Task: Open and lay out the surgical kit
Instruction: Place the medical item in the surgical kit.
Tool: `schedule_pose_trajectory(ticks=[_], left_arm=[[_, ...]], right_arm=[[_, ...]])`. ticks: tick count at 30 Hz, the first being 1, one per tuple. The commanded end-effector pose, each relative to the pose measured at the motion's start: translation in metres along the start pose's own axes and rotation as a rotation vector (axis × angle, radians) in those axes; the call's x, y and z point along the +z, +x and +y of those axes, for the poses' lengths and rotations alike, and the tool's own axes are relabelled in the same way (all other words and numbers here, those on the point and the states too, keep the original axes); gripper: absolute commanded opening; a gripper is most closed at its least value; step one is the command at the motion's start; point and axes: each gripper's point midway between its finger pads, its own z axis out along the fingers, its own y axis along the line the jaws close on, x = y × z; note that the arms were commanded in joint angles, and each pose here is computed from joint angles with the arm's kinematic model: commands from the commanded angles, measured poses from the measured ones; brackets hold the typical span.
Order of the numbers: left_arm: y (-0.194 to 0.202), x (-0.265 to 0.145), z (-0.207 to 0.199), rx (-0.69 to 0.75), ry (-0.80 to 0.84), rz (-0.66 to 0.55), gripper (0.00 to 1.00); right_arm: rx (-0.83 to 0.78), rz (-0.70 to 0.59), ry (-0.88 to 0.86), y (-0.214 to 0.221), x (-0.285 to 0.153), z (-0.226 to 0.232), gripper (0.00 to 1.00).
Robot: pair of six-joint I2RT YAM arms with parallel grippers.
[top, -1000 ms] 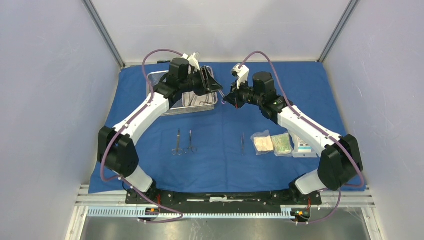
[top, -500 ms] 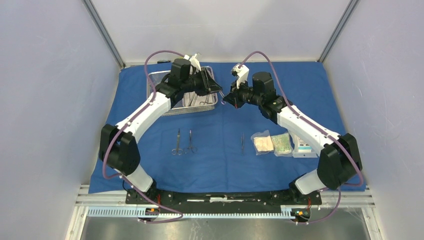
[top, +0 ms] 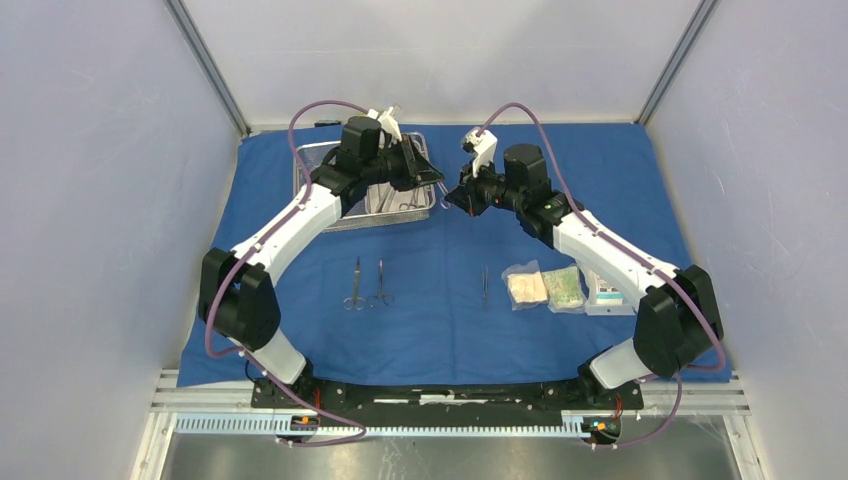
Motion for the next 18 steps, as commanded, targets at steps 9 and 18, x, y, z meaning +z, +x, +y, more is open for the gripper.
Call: schedule_pose_trajectory(ticks=[9,18], left_arm=[[-0.011,0.001,-0.014,0.023,0.042,-0.037,0.16],[-0.011,-0.003,-0.011,0.055,0.031,-0.050,0.14]], right_arm=[[-0.046,-0.054,-0.093,-0.014,0.003,0.023,0.19],[-0.062,-0.062,-0.114,-0.014,-0.001,0.028,0.29]])
